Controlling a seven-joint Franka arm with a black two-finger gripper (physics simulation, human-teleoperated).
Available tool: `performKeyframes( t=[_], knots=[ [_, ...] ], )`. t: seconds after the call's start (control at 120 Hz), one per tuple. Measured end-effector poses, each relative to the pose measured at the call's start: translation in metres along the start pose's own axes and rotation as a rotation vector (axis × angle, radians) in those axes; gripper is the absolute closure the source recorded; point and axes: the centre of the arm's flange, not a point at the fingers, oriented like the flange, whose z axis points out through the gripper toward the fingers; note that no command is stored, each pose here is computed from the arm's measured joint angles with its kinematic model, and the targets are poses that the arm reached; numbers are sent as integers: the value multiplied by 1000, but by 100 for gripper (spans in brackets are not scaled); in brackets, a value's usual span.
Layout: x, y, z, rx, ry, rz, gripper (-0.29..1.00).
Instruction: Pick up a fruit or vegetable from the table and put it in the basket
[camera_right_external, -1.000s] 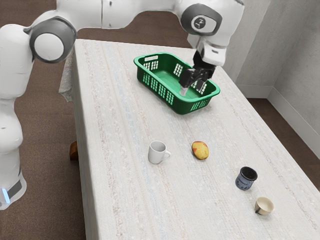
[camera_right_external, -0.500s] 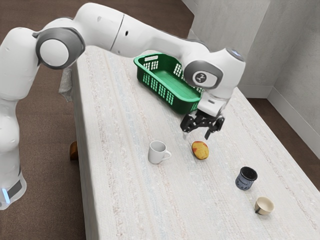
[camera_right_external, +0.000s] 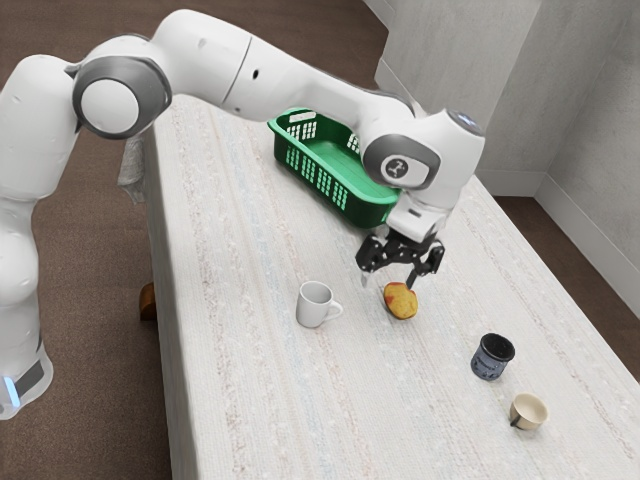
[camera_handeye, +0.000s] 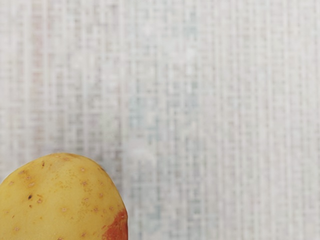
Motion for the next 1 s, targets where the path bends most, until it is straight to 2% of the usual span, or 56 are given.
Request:
performKeyframes(
  t=[0.633, 0.7, 0.867, 1.0],
  knots=[
    [-11, -12, 17, 18, 0, 27, -2],
    [-11, -13, 19, 17, 2, 30, -6],
    [-9, -16, 24, 21, 7, 37, 5],
    [-10, -17, 26, 26, 10, 40, 18]
  ],
)
